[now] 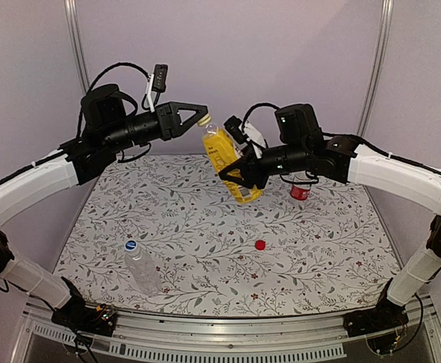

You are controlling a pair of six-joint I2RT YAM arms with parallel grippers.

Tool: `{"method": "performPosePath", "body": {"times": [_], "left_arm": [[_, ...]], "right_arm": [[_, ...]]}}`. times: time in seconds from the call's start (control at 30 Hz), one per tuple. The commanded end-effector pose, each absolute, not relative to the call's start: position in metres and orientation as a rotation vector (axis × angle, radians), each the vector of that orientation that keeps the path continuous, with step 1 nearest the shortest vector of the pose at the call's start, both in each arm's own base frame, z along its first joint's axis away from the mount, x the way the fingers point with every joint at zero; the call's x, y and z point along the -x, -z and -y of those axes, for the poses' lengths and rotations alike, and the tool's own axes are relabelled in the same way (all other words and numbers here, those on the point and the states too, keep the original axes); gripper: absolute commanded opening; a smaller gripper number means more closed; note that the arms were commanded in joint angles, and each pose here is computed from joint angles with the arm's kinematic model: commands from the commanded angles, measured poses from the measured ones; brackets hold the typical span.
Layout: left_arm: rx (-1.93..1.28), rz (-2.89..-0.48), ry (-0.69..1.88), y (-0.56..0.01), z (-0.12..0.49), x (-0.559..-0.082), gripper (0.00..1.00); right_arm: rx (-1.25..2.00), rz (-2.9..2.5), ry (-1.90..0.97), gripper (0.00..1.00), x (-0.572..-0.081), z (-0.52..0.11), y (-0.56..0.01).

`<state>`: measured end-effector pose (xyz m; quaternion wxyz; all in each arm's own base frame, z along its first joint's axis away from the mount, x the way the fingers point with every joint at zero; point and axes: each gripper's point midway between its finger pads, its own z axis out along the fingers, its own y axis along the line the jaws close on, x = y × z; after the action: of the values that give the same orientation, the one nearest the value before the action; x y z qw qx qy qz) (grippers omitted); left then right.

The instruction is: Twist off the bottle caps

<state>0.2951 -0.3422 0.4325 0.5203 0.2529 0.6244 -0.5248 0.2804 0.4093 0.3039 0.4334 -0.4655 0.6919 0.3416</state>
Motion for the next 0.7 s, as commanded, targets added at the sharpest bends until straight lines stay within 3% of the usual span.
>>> {"method": "performPosePath", "body": {"times": [0.0,0.07,0.17,0.3,0.43,0.67], "left_arm": [[-0.438,-1.651,1.253,-0.417,0.353,-0.298,0.28],[-0.41,-1.671,1.234,-0.414,0.354,-0.302,0.28],[-0.407,-1.662,1.213,-0.416,0.353,-0.304,0.38],[-0.41,-1.646,1.145,-0.421,0.345,-0.306,0.67],[-0.439,-1.609,1.129,-0.426,0.335,-0.303,0.85],[-0.613,-1.452,1.145,-0.447,0.319,-0.282,0.96]], "right_arm": [[0.962,-1.814,-0.655,0.32,-0.323,-0.397,-0.302],[0.958,-1.817,-0.635,0.32,-0.325,-0.396,-0.299],[0.965,-1.815,-0.636,0.32,-0.324,-0.397,-0.298],[0.985,-1.803,-0.659,0.32,-0.319,-0.397,-0.296],[1.023,-1.765,-0.726,0.32,-0.306,-0.4,-0.302],[1.158,-1.701,-0.879,0.32,-0.277,-0.409,-0.303]]}}
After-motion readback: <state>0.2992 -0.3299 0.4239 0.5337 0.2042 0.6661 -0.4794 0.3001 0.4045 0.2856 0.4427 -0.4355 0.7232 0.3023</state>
